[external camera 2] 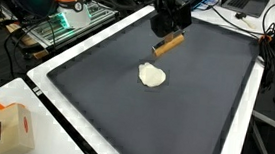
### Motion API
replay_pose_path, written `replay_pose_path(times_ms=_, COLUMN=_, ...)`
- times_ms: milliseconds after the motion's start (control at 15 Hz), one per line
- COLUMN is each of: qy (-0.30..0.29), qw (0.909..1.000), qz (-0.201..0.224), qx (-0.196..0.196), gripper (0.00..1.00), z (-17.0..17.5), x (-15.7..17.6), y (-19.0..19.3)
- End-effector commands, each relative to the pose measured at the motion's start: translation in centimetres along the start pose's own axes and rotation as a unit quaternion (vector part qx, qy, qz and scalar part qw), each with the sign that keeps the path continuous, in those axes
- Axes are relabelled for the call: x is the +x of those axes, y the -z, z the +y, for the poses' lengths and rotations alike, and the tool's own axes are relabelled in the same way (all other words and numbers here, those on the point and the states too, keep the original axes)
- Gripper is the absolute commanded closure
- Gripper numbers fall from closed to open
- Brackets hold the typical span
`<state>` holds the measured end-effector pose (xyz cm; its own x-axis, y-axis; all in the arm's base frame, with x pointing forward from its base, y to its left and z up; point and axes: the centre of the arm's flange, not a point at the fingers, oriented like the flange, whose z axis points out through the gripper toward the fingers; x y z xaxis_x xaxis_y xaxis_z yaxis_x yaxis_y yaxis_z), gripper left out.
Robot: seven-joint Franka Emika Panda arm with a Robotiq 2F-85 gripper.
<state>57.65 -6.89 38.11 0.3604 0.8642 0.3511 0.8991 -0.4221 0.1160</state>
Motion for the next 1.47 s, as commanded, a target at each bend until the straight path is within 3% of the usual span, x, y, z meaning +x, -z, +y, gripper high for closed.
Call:
replay_pose_path(times_ms=0, qy=-0.081, qw=0.9953, qz=0.047, qx=0.021, gripper=0.75, z=1.0, x=-0.8, y=0.0)
replay_pose_path(times_ms=467, qy=-0.233, qw=0.9661, qz=0.079, qx=0.079, gripper=0.75, z=1.3, x=-2.6, y=-2.0)
replay_pose_path(times_ms=1067, qy=-0.370, qw=0.9092, qz=0.124, qx=0.145, gripper=0.75, z=1.7, x=-5.2, y=-5.4)
replay_pose_path(times_ms=1400, qy=-0.413, qw=0.8860, qz=0.127, qx=0.167, gripper=0.75, z=1.9, x=-6.3, y=-7.4)
